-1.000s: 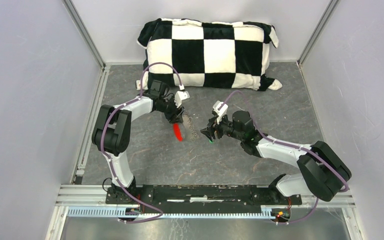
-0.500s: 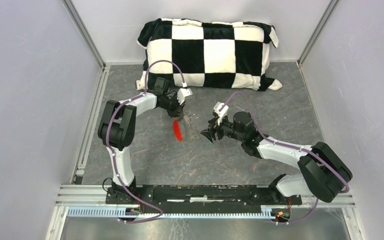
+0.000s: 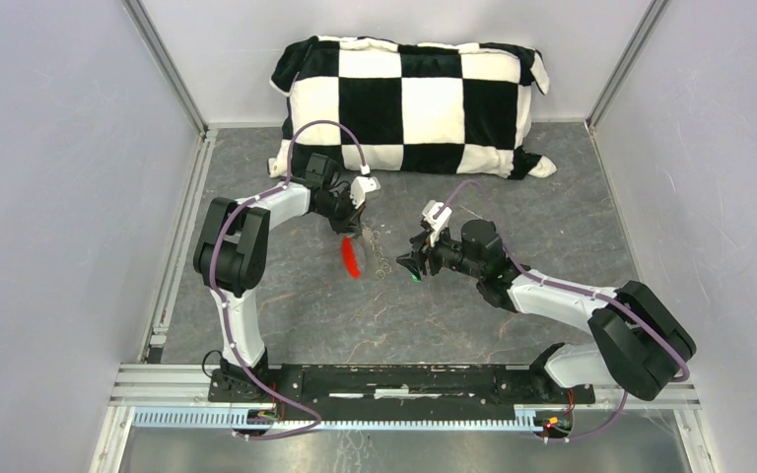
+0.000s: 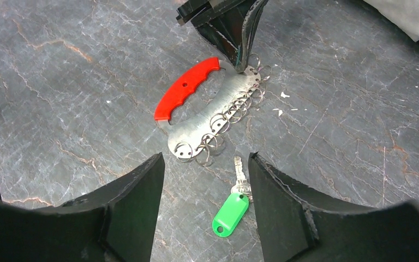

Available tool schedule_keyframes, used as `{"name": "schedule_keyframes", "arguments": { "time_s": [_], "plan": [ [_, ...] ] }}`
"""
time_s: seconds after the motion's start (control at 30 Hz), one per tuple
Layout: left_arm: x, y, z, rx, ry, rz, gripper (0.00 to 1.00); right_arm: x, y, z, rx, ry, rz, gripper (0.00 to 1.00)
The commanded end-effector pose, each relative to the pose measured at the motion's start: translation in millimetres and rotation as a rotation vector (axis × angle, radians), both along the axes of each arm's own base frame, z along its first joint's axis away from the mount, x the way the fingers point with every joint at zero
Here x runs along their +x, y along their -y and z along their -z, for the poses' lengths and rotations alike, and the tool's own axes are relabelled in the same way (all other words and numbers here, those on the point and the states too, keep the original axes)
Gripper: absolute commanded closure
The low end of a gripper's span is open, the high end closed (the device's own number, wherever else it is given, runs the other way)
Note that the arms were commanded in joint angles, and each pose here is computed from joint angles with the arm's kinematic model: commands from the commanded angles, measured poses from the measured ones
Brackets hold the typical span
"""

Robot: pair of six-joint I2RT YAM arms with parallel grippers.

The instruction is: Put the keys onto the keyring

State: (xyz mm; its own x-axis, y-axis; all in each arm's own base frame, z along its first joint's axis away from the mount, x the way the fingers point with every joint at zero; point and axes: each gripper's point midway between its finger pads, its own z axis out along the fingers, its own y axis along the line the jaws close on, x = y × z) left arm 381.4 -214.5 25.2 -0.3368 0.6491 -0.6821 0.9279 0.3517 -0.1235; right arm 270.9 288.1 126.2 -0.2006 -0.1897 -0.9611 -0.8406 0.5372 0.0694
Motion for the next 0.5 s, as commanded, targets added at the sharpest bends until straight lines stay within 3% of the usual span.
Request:
{"name": "schedule_keyframes", "arguments": {
  "time_s": [0.0,0.1,0.13,0.17,0.27,0.33,0.47],
  "plan": [
    [15,9,-29,-0.036,0.089,0.002,0.98,3,-2,-28,0.077,0.053,-0.001,0.37],
    [16,9,-32,-0.037,0.093,0.001,0.98,2,-1,-31,0.087,0.055,-0.003,0.37],
    [16,9,-32,-0.032,0.099,0.005,0.86,2,0,-32,0.089,0.058,-0.002,0.36],
    [15,8,-31,-0.026,0.111,0.017,0.64,2,1,-32,0.092,0.058,-0.002,0.35],
    [16,4,-31,-0.006,0.156,0.057,0.34,-1,0,-32,0.099,0.054,-0.015,0.34],
    [18,4,-32,0.011,0.186,0.090,0.26,-2,-1,-31,0.104,0.047,-0.023,0.34],
    [26,3,-27,0.059,0.210,0.149,0.25,-5,-4,-29,0.119,0.033,-0.036,0.34]
  ]
}}
